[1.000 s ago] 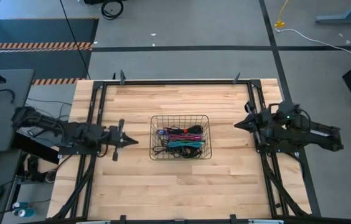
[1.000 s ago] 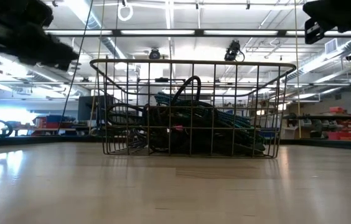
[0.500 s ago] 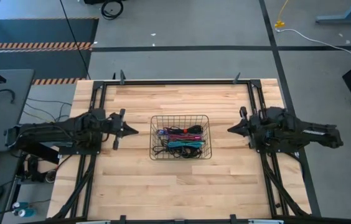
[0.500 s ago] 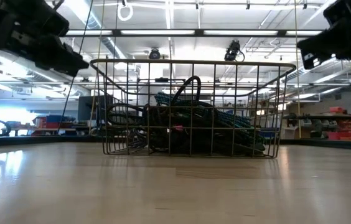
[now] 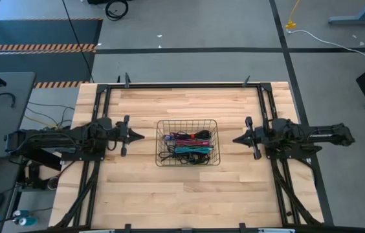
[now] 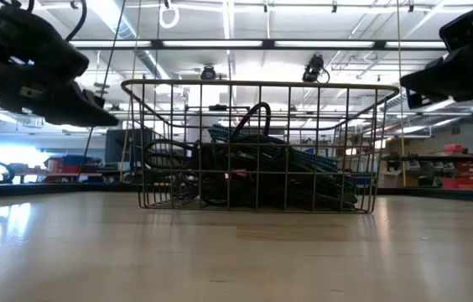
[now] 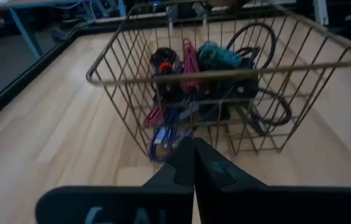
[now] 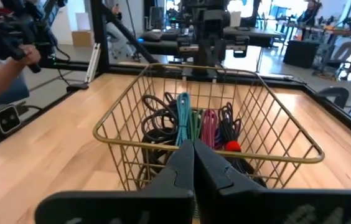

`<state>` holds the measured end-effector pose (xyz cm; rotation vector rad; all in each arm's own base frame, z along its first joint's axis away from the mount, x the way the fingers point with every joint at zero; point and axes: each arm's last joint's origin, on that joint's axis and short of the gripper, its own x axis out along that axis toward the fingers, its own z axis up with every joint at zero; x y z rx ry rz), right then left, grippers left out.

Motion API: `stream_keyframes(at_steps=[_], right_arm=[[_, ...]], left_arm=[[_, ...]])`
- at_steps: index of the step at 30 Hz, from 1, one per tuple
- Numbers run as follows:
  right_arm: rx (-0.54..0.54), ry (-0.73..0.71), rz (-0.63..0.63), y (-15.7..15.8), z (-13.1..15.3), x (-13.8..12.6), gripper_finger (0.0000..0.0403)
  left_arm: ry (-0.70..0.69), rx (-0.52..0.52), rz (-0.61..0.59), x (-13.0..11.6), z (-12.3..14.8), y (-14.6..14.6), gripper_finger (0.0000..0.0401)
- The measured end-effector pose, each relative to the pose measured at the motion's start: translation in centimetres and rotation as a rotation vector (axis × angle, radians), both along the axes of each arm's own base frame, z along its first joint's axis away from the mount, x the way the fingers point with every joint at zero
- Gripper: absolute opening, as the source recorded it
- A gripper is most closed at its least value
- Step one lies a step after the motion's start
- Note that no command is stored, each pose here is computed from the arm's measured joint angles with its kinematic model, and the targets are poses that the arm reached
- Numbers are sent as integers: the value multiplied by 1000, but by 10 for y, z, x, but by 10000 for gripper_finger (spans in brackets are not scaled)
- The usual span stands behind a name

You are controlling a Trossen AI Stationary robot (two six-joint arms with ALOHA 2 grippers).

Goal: Pick and place USB-C Cables
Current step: Return to Home Position

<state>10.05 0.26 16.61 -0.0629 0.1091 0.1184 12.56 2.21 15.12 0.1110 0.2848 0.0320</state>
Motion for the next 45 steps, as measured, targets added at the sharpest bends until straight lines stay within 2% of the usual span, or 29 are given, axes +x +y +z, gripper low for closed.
stream_keyframes(at_steps=[5, 9, 16, 21, 26, 29, 32, 37, 41, 45], right_arm=[[-6, 6, 21, 2, -1, 0, 0], [-4, -17, -8, 2, 2, 0, 0], [84, -102, -244, -5, 10, 1, 7], [156, -148, -243, -5, 14, 1, 29], [170, -146, -205, -4, 14, 1, 37], [142, -143, -172, -3, 14, 1, 37], [113, -138, -92, 0, 14, 1, 36], [88, -132, -30, 1, 14, 1, 36], [92, -132, -19, 2, 14, 1, 36], [95, -134, -18, 2, 14, 1, 38]], left_arm=[[41, -29, 9, -3, -15, -1, 0], [47, -58, 28, -4, -16, 0, 0], [45, -78, 142, -4, -16, 3, 27], [44, -78, 140, -4, -16, 3, 38], [9, -118, 172, -3, -13, 3, 34], [-26, -131, 201, -3, -10, 4, 30], [-23, -128, 175, -2, -10, 4, 30], [-53, -122, -9, -2, -7, -2, 31], [-169, -4, -51, -3, 5, -2, 27], [-158, -8, -53, -7, 5, -3, 23]])
